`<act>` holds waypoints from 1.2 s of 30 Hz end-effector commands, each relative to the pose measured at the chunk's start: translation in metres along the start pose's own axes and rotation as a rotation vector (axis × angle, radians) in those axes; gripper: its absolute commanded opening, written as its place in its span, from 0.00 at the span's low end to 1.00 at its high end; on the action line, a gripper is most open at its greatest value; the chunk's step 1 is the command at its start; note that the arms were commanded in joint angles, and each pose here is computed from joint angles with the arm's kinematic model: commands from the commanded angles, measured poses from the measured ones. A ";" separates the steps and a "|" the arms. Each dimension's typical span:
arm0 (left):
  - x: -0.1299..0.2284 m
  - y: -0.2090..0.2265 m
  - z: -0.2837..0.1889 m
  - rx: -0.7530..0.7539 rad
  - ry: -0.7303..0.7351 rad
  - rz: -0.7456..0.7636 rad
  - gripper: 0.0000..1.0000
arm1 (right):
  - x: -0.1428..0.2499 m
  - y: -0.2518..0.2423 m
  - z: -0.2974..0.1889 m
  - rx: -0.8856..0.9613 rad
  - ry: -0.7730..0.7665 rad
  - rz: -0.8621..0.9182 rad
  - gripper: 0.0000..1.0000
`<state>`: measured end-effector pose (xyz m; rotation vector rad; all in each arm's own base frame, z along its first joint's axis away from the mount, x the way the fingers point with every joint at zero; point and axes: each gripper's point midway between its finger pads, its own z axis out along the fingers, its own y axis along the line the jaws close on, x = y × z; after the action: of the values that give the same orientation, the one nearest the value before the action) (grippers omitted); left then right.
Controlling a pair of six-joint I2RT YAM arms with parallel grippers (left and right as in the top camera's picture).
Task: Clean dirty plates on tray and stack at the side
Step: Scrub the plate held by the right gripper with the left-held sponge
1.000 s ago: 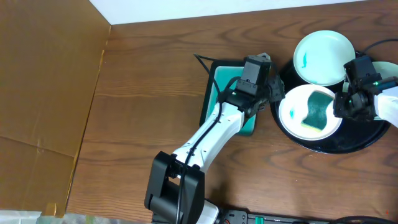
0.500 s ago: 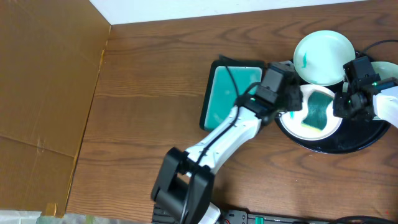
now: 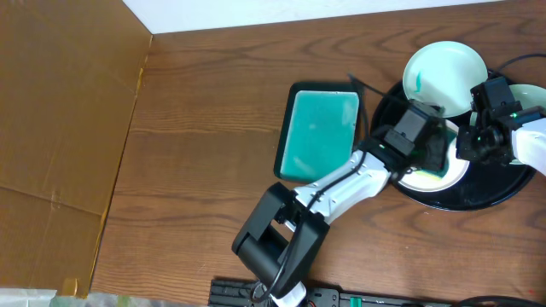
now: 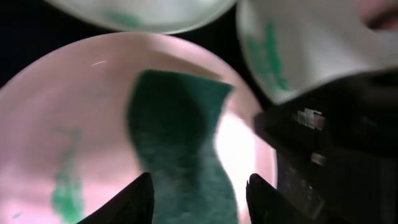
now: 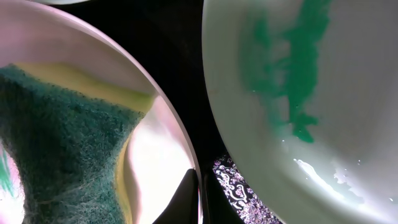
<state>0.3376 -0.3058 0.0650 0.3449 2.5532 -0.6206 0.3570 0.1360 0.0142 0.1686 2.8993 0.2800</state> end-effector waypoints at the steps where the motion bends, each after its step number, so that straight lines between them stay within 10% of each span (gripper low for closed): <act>1: 0.002 0.000 0.006 -0.042 -0.014 0.096 0.49 | 0.000 -0.009 0.005 0.021 0.004 0.010 0.02; 31: 0.031 0.031 0.047 -0.153 0.057 0.097 0.44 | 0.004 -0.010 0.005 0.028 0.019 0.011 0.01; 36: 0.031 0.031 0.047 -0.155 0.056 0.097 0.29 | 0.004 -0.010 0.005 0.027 0.018 0.011 0.01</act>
<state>0.3434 -0.3031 0.0173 0.4099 2.5680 -0.4294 0.3560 0.1356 0.0138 0.1692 2.9037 0.2773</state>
